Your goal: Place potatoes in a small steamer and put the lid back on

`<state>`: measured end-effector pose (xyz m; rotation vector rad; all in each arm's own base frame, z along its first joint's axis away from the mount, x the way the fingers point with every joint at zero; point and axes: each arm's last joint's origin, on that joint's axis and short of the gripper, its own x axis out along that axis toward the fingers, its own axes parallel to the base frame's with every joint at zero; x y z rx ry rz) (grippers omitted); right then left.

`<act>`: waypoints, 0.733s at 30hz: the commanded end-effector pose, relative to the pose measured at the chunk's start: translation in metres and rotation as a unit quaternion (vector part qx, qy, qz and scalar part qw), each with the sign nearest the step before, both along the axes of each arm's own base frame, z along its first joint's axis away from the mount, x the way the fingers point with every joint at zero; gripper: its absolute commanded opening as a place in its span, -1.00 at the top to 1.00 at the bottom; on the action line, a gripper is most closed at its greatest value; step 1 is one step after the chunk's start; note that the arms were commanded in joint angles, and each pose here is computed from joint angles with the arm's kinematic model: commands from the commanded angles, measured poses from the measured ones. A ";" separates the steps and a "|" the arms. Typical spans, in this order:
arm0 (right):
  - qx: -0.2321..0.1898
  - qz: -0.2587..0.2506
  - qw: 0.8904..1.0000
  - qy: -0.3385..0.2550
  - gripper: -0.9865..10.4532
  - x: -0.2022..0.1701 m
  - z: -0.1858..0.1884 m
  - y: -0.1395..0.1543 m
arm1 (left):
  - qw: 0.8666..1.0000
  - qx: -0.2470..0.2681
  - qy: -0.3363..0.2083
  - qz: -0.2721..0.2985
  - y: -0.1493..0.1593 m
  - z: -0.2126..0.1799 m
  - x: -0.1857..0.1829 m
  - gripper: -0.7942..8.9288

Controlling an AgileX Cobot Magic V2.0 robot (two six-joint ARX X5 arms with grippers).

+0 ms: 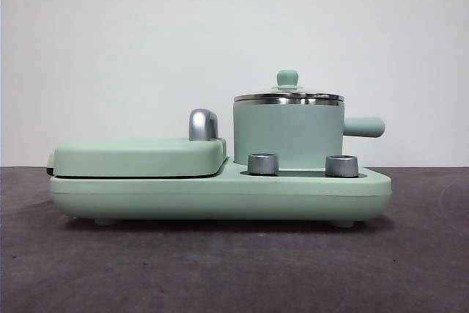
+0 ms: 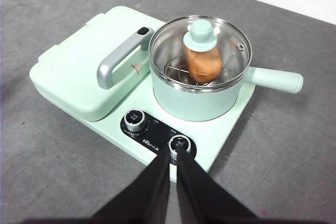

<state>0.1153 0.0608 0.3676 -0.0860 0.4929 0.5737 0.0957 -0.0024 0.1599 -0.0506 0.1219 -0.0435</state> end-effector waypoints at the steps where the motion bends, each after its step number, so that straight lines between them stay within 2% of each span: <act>1: 0.004 0.002 1.000 -0.008 0.80 0.000 0.004 0.001 | 1.000 -0.024 -0.002 0.005 0.000 -0.004 0.001 0.82; 16: 0.004 0.003 1.000 -0.008 0.80 0.000 0.004 0.001 | 1.000 -0.024 0.003 0.005 0.000 -0.005 0.001 0.82; 19: -0.006 0.005 1.000 -0.028 0.80 -0.001 0.005 -0.001 | 1.000 -0.024 0.003 0.005 0.000 -0.005 0.001 0.82; 22: -0.037 -0.036 0.997 -0.062 0.80 -0.001 -0.011 -0.009 | 1.000 -0.024 0.003 0.005 0.000 -0.005 0.001 0.82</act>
